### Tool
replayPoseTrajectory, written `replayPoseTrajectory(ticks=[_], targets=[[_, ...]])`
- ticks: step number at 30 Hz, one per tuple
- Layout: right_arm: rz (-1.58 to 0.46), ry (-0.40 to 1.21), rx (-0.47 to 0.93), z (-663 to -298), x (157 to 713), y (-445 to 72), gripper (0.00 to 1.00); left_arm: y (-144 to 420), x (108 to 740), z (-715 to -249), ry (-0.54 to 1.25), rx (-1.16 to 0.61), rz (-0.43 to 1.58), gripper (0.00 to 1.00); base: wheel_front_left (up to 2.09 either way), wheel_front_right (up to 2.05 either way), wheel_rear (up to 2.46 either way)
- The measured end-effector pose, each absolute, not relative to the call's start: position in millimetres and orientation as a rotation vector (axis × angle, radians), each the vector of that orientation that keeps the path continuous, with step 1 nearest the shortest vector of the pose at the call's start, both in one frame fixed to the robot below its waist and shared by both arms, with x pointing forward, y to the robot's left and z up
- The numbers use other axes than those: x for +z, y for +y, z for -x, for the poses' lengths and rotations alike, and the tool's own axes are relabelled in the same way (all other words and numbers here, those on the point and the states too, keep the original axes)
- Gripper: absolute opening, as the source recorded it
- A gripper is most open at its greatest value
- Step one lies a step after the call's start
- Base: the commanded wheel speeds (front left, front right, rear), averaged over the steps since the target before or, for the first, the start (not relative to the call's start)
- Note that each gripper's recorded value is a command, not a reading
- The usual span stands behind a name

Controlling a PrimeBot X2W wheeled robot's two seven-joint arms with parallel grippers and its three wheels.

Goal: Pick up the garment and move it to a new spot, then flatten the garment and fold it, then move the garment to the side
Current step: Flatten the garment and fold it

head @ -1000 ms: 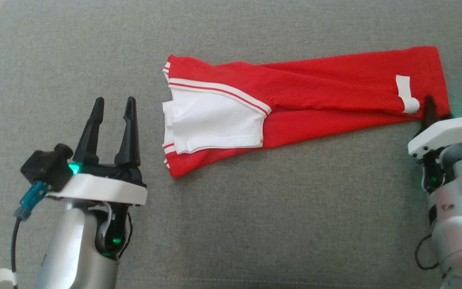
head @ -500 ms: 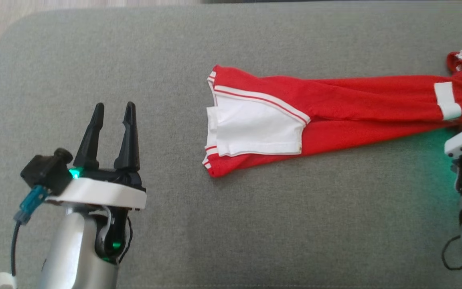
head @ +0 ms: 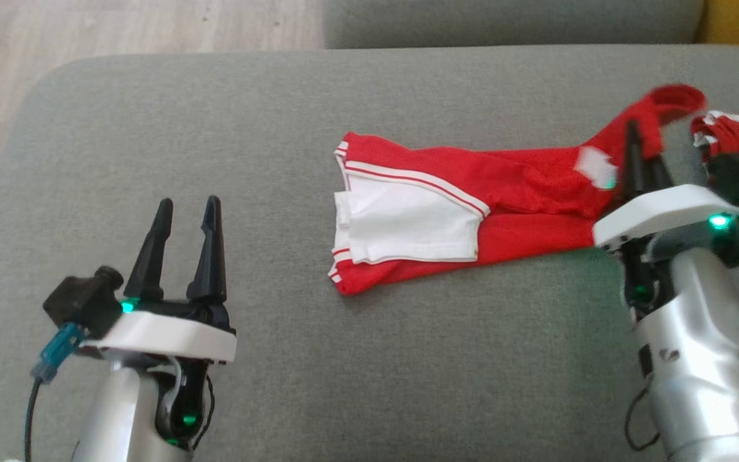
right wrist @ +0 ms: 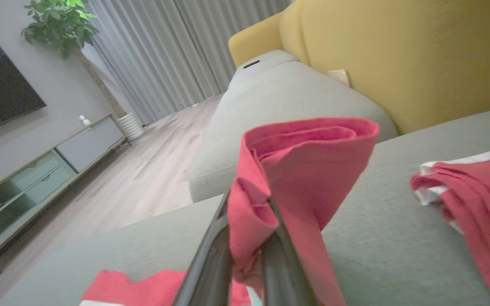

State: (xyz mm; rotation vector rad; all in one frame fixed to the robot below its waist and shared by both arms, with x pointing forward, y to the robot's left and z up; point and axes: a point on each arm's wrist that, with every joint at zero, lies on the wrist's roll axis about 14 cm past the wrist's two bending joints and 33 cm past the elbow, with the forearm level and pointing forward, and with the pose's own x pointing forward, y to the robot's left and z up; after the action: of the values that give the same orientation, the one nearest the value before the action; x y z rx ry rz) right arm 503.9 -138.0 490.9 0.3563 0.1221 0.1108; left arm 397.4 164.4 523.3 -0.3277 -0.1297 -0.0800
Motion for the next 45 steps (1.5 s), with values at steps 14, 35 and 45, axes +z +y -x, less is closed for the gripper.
replayPoseTrajectory(ticks=[14,35,45], targets=[[-0.4,0.247,0.565,-455.5,485.8,15.2,0.0,193.0,519.8,-370.7,-0.128,0.017,0.338,1.0,0.0,0.0,0.0],[-0.335,0.433,0.763,-431.3,432.3,89.3,0.0,222.3,504.0,-352.8,-0.087,0.132,0.333,1.0,0.0,0.0,0.0],[-0.342,0.448,0.846,-408.2,440.2,104.1,1.0,219.3,506.1,-357.5,-0.094,0.118,0.337,1.0,0.0,0.0,0.0]])
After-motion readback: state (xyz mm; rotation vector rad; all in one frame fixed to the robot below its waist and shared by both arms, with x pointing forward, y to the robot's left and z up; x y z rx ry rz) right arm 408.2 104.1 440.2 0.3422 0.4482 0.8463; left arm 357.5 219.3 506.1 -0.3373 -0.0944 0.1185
